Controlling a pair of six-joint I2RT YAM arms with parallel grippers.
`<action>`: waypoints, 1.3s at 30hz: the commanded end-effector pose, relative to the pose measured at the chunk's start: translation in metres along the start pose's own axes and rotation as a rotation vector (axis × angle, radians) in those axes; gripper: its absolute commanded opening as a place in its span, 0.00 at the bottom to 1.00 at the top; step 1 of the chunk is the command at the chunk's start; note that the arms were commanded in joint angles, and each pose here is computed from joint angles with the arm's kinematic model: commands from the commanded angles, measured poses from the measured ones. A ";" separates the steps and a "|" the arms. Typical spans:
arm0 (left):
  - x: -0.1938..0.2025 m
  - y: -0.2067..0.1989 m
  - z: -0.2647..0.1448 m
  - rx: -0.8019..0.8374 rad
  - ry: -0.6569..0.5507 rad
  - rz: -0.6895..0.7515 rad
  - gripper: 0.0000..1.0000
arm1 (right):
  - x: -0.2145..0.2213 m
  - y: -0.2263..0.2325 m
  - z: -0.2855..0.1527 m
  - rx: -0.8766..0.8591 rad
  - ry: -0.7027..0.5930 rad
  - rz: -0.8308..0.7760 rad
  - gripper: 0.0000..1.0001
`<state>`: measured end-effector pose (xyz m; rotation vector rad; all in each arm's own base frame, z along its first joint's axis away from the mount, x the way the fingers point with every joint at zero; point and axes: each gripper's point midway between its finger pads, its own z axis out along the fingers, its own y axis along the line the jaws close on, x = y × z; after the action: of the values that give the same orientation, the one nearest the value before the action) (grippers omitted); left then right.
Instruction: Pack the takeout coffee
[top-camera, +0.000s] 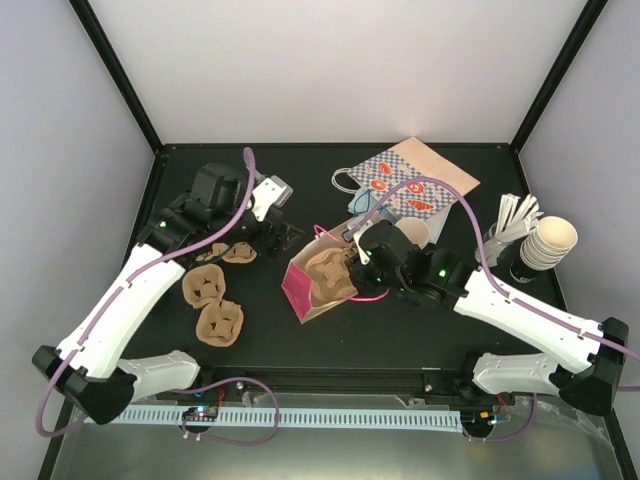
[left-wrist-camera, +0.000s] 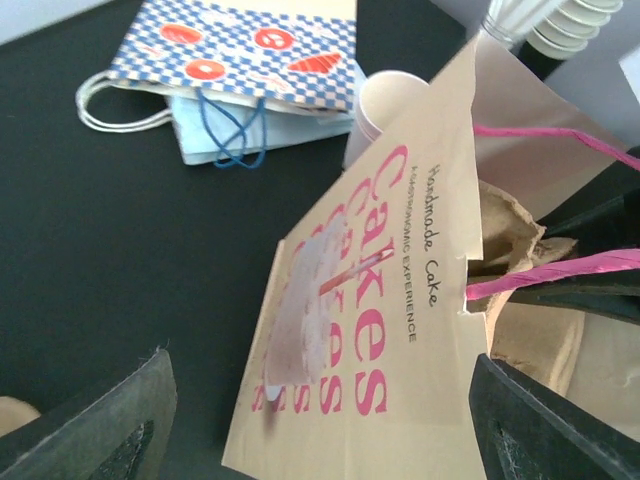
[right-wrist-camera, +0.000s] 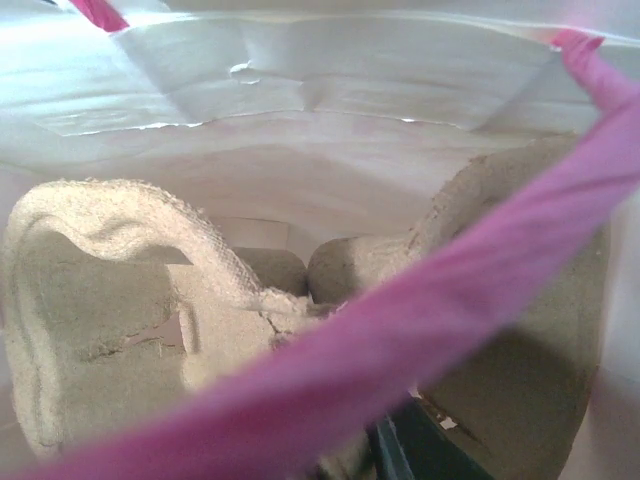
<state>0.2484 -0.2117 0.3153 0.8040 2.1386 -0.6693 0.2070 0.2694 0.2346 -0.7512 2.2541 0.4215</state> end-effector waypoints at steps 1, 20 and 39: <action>-0.007 -0.031 0.001 0.132 0.005 0.075 0.83 | -0.001 0.002 -0.005 -0.017 -0.019 -0.026 0.20; -0.012 -0.043 0.036 0.137 0.048 0.060 0.62 | -0.005 0.004 -0.009 -0.030 -0.039 -0.026 0.20; -0.009 0.004 0.064 0.157 0.078 -0.345 0.49 | -0.003 0.001 -0.011 -0.019 -0.037 -0.031 0.19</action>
<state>0.2767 -0.2547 0.2728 0.6478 2.3650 -0.8576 0.2043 0.2685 0.2389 -0.7738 2.2320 0.4340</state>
